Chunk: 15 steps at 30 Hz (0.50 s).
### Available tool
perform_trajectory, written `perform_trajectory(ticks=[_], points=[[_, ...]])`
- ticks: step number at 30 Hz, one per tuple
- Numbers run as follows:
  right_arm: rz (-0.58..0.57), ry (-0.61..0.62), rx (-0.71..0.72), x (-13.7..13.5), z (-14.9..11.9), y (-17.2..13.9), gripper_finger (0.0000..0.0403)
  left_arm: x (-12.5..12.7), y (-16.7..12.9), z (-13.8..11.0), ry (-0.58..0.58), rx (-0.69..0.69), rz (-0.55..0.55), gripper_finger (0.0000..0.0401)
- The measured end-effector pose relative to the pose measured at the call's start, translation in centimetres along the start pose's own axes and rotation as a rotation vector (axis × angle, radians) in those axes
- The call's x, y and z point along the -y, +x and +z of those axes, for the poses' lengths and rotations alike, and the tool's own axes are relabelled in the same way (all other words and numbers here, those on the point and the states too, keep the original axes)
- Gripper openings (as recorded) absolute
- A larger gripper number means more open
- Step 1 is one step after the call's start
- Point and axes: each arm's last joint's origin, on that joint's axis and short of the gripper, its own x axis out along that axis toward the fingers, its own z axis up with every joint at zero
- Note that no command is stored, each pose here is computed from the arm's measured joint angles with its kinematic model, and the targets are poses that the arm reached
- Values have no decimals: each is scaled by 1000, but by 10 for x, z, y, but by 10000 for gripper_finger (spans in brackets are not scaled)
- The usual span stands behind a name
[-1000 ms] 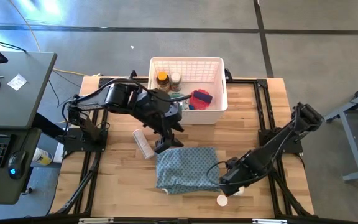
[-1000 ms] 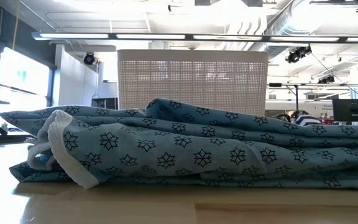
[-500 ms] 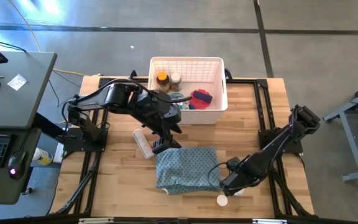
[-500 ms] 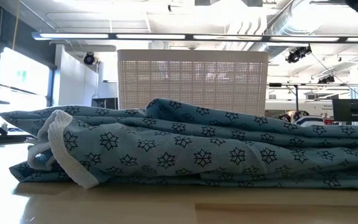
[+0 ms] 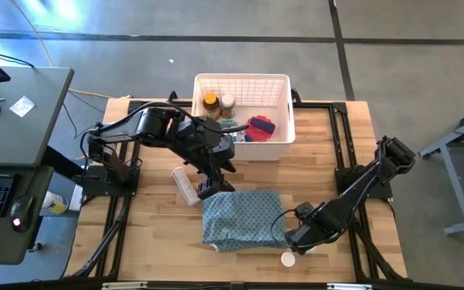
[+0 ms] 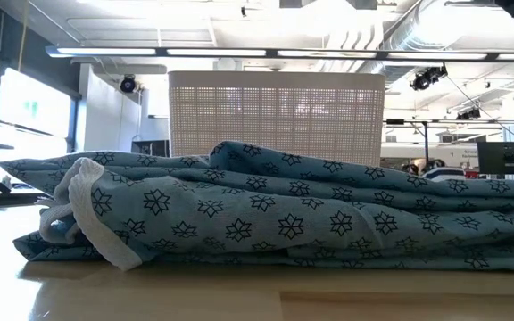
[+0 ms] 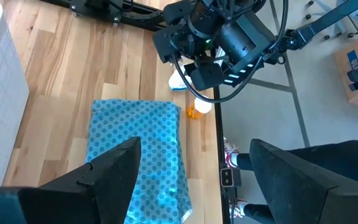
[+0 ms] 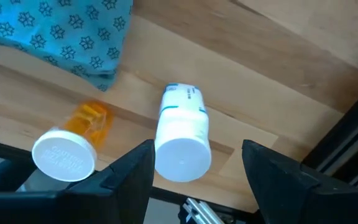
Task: Pick & place medical supplies in basket/bin
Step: Put the white pill bottle into the white bin
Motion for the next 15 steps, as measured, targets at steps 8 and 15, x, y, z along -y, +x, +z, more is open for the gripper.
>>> perform_trajectory(ticks=[8, 15], points=[[1, 2, 6, 1, -3, 1, 232, 0, 0, 0, 27, 1, 2, 335], [-9, 4, 23, -3, -3, 8, 232, 0, 0, -1, 43, -8, 6, 335]])
